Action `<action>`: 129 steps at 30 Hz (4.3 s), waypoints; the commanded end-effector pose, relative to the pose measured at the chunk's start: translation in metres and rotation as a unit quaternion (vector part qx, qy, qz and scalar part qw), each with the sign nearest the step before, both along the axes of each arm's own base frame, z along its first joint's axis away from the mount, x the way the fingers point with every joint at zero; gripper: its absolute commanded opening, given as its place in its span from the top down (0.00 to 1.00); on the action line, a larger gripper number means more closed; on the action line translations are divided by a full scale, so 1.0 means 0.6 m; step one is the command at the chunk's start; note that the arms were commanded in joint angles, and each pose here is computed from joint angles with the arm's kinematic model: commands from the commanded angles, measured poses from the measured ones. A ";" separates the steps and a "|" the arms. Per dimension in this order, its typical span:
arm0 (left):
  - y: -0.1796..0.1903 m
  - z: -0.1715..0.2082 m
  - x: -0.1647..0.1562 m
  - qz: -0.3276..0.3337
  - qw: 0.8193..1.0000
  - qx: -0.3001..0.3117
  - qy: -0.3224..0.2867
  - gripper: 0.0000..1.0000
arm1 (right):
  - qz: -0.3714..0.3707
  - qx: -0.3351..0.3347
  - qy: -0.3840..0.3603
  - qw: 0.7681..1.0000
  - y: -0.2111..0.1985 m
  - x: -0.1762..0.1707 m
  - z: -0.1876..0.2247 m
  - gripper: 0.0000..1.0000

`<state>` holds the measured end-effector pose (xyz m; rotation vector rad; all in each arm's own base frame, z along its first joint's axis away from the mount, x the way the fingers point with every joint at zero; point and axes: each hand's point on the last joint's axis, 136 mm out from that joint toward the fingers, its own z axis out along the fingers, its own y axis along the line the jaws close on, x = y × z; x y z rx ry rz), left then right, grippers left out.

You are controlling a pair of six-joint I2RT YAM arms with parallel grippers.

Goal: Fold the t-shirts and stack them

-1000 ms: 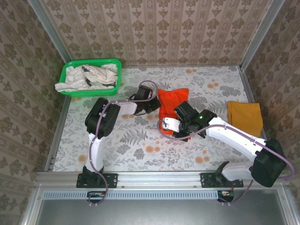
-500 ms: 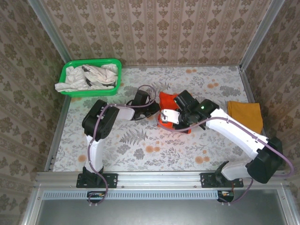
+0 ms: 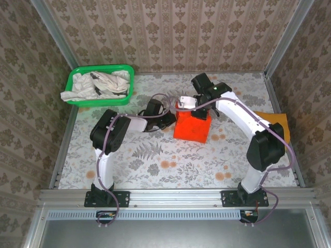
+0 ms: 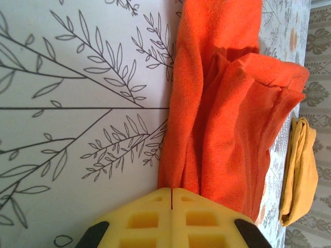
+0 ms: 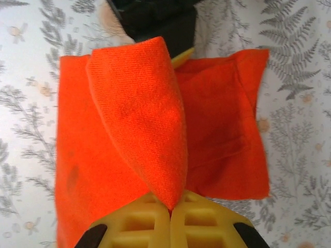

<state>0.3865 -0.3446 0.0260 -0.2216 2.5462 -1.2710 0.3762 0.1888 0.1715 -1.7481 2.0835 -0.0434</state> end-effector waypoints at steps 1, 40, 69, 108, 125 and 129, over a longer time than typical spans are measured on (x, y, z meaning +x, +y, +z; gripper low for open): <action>0.050 -0.118 -0.071 -0.009 0.991 0.080 0.111 1.00 | 0.018 -0.022 -0.001 1.000 -0.007 0.031 -0.007 1.00; 0.071 -0.114 -0.072 0.004 0.990 0.084 0.114 1.00 | -0.137 -0.066 -0.079 0.985 -0.024 0.280 -0.151 0.46; -0.033 0.123 0.077 -0.076 0.972 0.166 -0.149 0.82 | -0.596 0.348 0.096 0.717 -0.116 0.170 -0.130 0.54; -0.027 0.080 0.025 -0.076 0.977 0.164 -0.112 0.33 | -0.581 0.406 0.218 0.670 -0.117 0.108 -0.170 0.16; -0.067 0.008 0.001 -0.091 0.984 0.141 -0.060 0.68 | -0.542 0.437 0.301 0.652 -0.049 0.103 -0.214 0.33; -0.068 0.000 -0.003 -0.092 0.985 0.138 -0.054 0.68 | -0.521 0.452 0.312 0.654 -0.030 0.107 -0.207 0.35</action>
